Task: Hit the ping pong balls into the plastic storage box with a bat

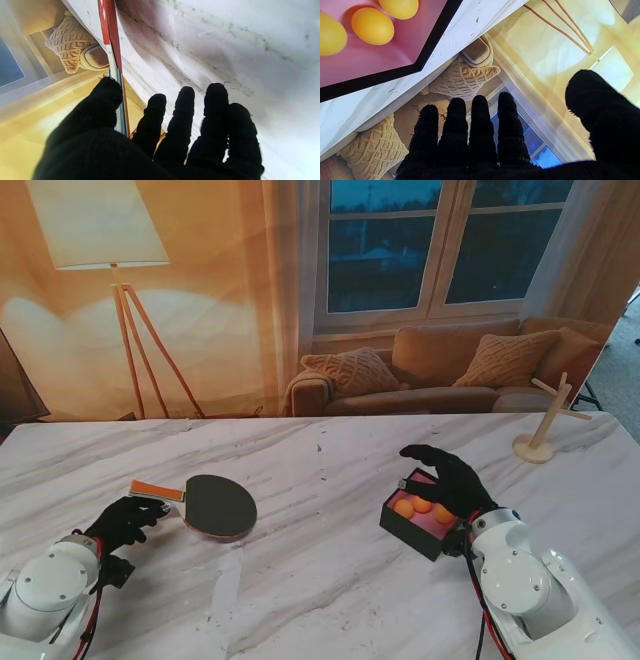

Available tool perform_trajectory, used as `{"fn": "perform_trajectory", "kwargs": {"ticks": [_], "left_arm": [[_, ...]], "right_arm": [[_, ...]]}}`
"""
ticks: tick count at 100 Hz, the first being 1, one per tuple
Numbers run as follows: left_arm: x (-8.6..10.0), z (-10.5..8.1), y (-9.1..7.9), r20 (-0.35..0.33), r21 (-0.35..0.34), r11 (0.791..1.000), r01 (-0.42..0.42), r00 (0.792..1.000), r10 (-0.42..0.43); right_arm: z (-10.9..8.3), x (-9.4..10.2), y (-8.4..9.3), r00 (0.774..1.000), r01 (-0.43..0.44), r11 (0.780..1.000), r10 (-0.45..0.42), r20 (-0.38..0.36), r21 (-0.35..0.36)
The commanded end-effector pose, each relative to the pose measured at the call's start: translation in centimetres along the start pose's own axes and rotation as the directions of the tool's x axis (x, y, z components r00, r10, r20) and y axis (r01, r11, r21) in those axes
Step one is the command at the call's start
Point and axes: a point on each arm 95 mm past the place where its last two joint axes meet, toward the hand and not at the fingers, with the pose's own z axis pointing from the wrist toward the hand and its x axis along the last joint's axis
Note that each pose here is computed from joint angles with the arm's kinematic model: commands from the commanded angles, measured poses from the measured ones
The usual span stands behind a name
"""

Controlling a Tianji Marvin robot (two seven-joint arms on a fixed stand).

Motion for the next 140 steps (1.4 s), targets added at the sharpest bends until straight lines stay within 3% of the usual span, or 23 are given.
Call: {"fn": "perform_trajectory", "kwargs": {"ticks": [1, 35, 56, 98, 140], "left_arm": [[0.0, -0.4, 0.5, 0.008, -0.025, 1.0, -0.012, 1.0, 0.012], [-0.4, -1.0, 0.4, 0.065, -0.041, 0.998, -0.056, 0.996, 0.059], [-0.1, -1.2, 0.2, 0.046, -0.037, 0.997, -0.068, 0.997, 0.07], [5.0, -1.4, 0.5, -0.137, -0.031, 0.997, -0.063, 0.989, 0.059], [10.8, -0.3, 3.3, -0.332, -0.08, 0.997, -0.012, 0.943, -0.016]], "right_arm": [[0.0, -0.1, -0.3, 1.0, -0.004, 1.0, 0.004, 0.01, 0.015], [0.0, -0.2, -0.2, 1.0, -0.005, 1.0, 0.005, 0.01, 0.013], [0.0, -0.2, -0.2, 1.0, -0.005, 1.0, 0.005, 0.008, 0.015], [0.1, -0.2, -0.3, 1.0, -0.015, 1.0, 0.015, -0.007, 0.013], [0.1, -0.1, -0.5, 0.999, -0.032, 0.999, 0.032, -0.02, 0.017]]}}
